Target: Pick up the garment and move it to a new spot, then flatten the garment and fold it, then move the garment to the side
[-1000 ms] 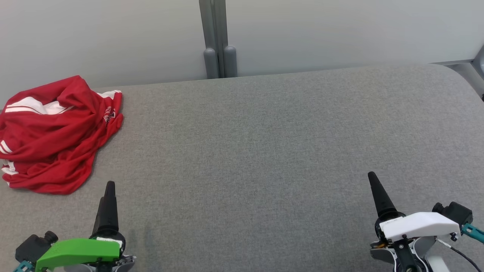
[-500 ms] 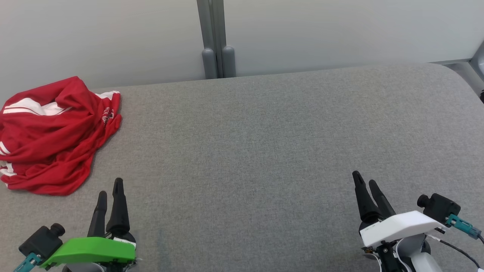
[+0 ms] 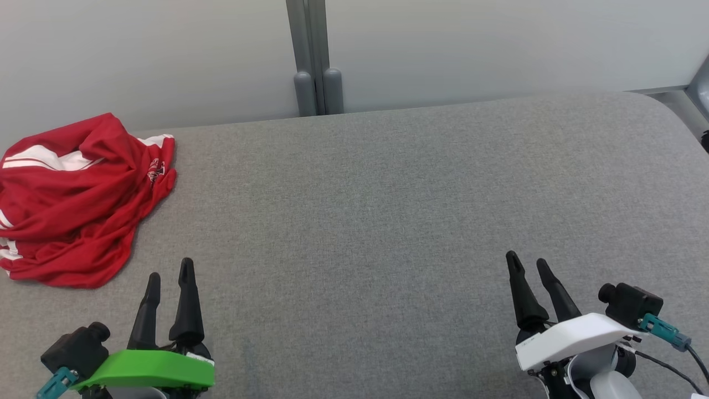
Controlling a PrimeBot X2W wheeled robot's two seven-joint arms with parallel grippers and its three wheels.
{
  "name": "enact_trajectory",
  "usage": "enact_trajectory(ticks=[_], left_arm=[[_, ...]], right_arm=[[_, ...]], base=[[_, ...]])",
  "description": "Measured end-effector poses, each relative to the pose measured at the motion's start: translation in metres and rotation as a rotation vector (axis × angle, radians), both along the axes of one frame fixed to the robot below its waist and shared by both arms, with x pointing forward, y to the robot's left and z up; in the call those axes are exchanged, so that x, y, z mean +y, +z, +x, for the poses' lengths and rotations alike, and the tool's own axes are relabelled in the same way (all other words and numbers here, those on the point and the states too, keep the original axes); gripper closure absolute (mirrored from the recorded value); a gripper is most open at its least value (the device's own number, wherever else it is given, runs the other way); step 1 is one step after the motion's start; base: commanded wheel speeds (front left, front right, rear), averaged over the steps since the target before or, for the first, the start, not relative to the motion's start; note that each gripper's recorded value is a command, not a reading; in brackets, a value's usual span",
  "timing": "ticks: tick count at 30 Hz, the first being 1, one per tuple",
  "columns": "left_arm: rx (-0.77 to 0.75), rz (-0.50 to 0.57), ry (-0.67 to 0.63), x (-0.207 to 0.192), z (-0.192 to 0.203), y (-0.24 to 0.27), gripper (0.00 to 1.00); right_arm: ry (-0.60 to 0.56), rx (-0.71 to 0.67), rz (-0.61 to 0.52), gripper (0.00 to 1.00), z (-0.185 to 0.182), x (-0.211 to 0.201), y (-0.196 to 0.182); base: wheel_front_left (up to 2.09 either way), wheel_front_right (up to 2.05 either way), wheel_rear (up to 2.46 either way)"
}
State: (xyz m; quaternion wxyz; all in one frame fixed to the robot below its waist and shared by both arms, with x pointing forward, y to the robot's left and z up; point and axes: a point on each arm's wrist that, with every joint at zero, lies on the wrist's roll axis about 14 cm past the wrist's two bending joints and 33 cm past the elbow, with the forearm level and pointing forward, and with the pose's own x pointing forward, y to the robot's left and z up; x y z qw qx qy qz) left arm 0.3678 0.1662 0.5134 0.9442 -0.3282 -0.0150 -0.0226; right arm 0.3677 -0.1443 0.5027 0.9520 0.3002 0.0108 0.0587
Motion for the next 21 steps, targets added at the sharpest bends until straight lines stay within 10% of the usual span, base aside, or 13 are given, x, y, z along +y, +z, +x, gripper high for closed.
enact_trajectory(ticks=[21], left_arm=[[-0.060,0.197,-0.045,-0.015,-0.004,0.006,0.00]], right_arm=[[0.030,-0.075,-0.211,0.00,-0.004,0.010,0.008]], base=[[0.00,0.00,0.00]])
